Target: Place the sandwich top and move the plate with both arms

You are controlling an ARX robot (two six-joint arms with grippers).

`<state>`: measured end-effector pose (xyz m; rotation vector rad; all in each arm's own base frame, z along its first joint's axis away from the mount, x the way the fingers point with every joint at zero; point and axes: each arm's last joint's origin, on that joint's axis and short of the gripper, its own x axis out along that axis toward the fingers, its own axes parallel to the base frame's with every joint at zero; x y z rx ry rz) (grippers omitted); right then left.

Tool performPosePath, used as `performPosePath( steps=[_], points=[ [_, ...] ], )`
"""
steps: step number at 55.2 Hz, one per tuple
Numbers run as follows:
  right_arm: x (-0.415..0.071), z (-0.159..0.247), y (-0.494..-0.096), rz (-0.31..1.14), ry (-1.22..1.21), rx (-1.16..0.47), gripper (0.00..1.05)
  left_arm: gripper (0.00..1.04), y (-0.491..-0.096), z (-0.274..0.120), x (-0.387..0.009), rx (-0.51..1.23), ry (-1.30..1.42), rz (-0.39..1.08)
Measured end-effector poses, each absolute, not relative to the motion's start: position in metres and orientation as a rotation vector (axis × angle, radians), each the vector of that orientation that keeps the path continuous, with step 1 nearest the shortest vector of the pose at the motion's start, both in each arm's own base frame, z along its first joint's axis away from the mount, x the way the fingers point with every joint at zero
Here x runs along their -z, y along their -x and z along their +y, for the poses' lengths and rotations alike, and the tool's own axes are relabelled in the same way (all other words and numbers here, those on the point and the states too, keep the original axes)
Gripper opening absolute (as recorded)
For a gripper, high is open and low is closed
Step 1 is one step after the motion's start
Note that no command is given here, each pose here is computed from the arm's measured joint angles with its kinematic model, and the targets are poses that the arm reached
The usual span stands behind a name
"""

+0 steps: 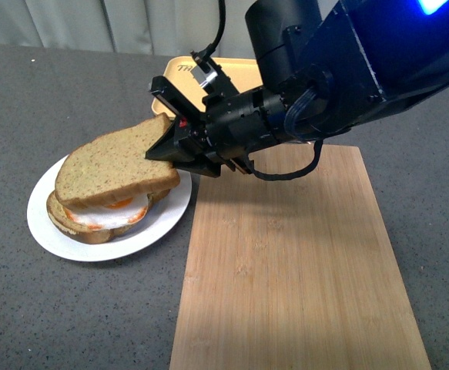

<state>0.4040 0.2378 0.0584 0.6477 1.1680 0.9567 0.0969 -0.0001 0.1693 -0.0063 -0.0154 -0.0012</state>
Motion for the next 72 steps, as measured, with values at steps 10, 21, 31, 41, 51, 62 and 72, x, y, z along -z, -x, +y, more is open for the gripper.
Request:
performPosePath(
  steps=[10, 21, 31, 41, 51, 62, 72],
  points=[
    [-0.056, 0.248, -0.401, 1.188, -0.624, -0.950, 0.03, 0.98, -0.097, 0.000, -0.169, 0.001, 0.006, -0.015],
    [-0.047, 0.235, -0.395, 1.190, -0.512, -0.885, 0.37, 0.98, -0.097, 0.000, -0.169, 0.001, 0.006, -0.015],
    [-0.060, 0.198, -0.398, 1.100, -0.432, -0.801, 0.67, 0.98, -0.097, 0.000, -0.169, 0.001, 0.006, -0.015],
    [-0.073, 0.157, -0.403, 0.766, -0.266, -0.561, 0.84, 0.98, -0.097, 0.000, -0.169, 0.000, 0.007, -0.015],
    [-0.084, 0.103, -0.345, 0.134, -0.013, -0.027, 0.52, 0.98, -0.097, 0.000, -0.169, 0.002, 0.006, -0.015],
    [-0.129, 0.065, -0.299, -0.028, -0.019, -0.001, 0.20, 0.98, -0.097, 0.000, -0.169, 0.002, 0.006, -0.015],
    [-0.129, 0.043, -0.259, 0.024, 0.004, -0.002, 0.01, 0.98, -0.097, 0.000, -0.169, 0.002, 0.006, -0.015]
  ],
)
